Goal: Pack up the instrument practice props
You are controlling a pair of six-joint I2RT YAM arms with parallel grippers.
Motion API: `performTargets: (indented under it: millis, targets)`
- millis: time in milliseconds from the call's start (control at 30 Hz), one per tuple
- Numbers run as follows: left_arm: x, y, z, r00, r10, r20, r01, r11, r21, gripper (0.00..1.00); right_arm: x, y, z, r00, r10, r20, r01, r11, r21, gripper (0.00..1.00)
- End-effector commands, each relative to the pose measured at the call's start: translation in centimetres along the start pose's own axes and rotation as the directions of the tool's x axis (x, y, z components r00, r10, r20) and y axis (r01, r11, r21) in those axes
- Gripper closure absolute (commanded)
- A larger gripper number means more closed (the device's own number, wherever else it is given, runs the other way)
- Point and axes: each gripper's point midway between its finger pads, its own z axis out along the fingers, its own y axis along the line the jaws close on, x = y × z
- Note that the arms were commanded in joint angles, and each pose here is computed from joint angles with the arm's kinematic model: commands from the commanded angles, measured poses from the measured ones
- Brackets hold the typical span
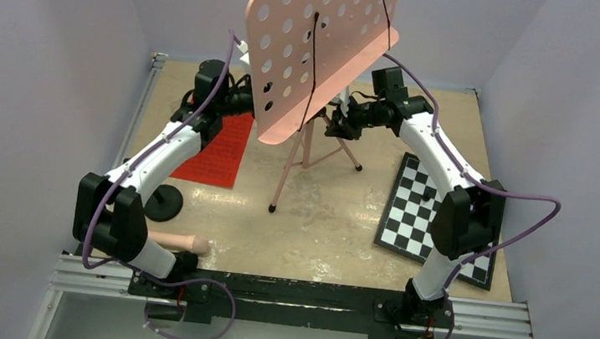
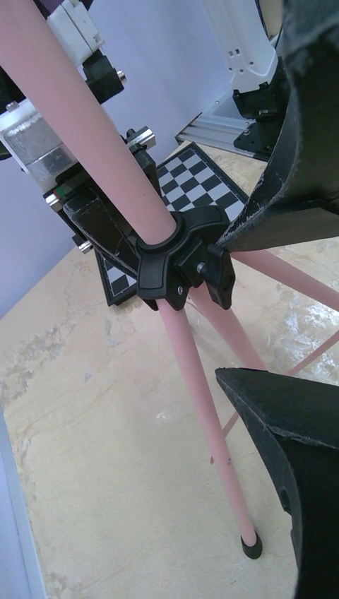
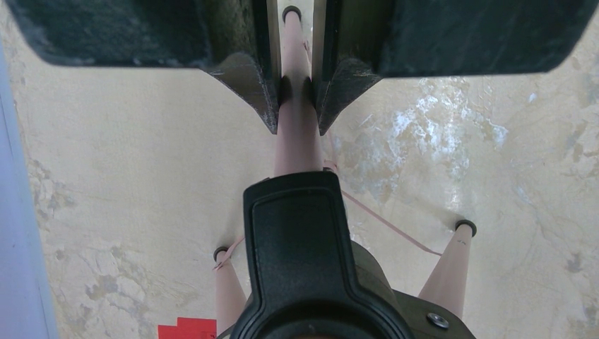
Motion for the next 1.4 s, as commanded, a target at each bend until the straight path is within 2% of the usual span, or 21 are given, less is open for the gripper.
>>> performTargets:
  millis: [0,433,767,1067,1233,1367]
  targets:
    - [-3.1,-1.4,-0.1,0.997,0.022,0.073,-0.024,0.999,0.025,0.35,1.0,0.1,-0.2,0.998,0.049,-0.046,-0.048,0.999,0.024,1.00]
    - [-4.2,1.2,0.4,0.994,-0.041,0.103,0.046,0.998,-0.043,0.34,1.1,0.5,-0.3,0.998,0.049,-0.050,-0.048,0.999,0.022,1.00]
    - [-1.6,4.0,0.8,0.994,-0.089,0.058,0.095,0.989,-0.113,0.34,1.0,0.6,-0.3,0.998,0.050,-0.048,-0.049,0.999,0.021,1.00]
    - [0.3,4.7,1.0,0.993,-0.115,0.017,0.116,0.986,-0.117,0.34,0.9,0.6,-0.1,0.997,0.056,-0.044,-0.055,0.998,0.019,1.00]
    - [1.0,5.1,-0.2,0.996,-0.084,-0.012,0.081,0.984,-0.158,0.34,0.8,0.7,-0.1,0.997,0.071,-0.040,-0.071,0.997,0.014,1.00]
    - [1.6,5.9,-3.6,0.996,-0.081,-0.035,0.073,0.980,-0.186,0.32,0.9,0.9,0.0,0.996,0.083,-0.038,-0.083,0.997,0.008,1.00]
